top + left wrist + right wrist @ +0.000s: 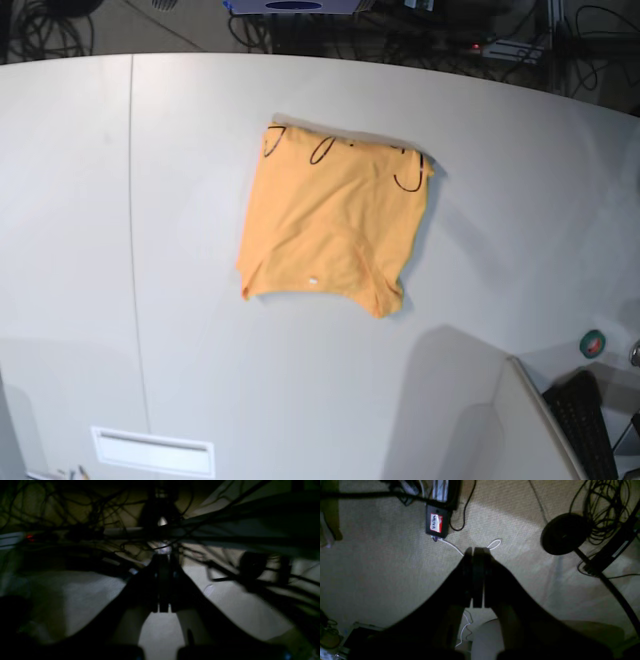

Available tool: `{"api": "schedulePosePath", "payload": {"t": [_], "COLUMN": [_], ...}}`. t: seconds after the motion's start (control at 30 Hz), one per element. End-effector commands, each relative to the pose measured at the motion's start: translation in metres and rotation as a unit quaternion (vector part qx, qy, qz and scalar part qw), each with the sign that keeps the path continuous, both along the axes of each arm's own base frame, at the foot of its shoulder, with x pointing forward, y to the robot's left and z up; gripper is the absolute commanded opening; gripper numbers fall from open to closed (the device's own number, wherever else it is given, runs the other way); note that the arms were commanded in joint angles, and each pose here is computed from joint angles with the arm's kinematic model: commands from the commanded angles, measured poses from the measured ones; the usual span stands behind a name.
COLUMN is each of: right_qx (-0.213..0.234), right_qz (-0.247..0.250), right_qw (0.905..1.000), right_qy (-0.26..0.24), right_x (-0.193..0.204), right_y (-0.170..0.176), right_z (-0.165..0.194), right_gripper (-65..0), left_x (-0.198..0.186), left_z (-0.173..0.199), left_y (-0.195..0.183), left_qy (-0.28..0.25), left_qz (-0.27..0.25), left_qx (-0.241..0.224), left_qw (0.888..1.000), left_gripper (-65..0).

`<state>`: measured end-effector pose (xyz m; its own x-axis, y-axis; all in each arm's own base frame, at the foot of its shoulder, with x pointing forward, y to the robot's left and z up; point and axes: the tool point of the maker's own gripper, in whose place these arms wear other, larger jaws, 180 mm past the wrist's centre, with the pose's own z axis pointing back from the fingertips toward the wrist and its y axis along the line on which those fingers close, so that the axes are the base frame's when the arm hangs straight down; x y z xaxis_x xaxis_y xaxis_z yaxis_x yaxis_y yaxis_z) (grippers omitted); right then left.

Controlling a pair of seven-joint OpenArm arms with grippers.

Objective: Layout the t-shirt on the table in an organized manner, then fold the t-shirt properly

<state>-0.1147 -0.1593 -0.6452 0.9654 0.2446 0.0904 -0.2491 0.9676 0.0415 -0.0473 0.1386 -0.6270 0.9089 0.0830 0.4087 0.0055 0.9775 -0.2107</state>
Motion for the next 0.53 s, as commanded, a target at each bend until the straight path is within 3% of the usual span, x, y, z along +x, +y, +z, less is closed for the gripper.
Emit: {"api": "schedulePosePath", "payload": {"t": [0.0, 0.27, 0.5], "right_qx": [-0.001, 0.022, 0.020], "right_qz": [-0.001, -0.009, -0.007], "right_qw": [0.9999, 0.9996, 0.9998], "right_qy": [0.010, 0.015, 0.005], "right_x": [-0.012, -0.017, -0.007], "right_y": [-0.002, 0.029, 0.025], "right_z": [0.002, 0.002, 0.001], "right_gripper": [-65.0, -65.0, -65.0], "left_x": [-0.006, -0.009, -0.009], "left_z": [0.002, 0.002, -0.001], "left_y": [0.003, 0.000, 0.001], "left_qy": [0.000, 0.004, 0.012], "left_qz": [0.004, -0.001, 0.008], "left_qx": [0.001, -0.001, 0.002], "left_qw": [1.000, 1.000, 1.000], "left_gripper": [-65.0, -65.0, -65.0]}}
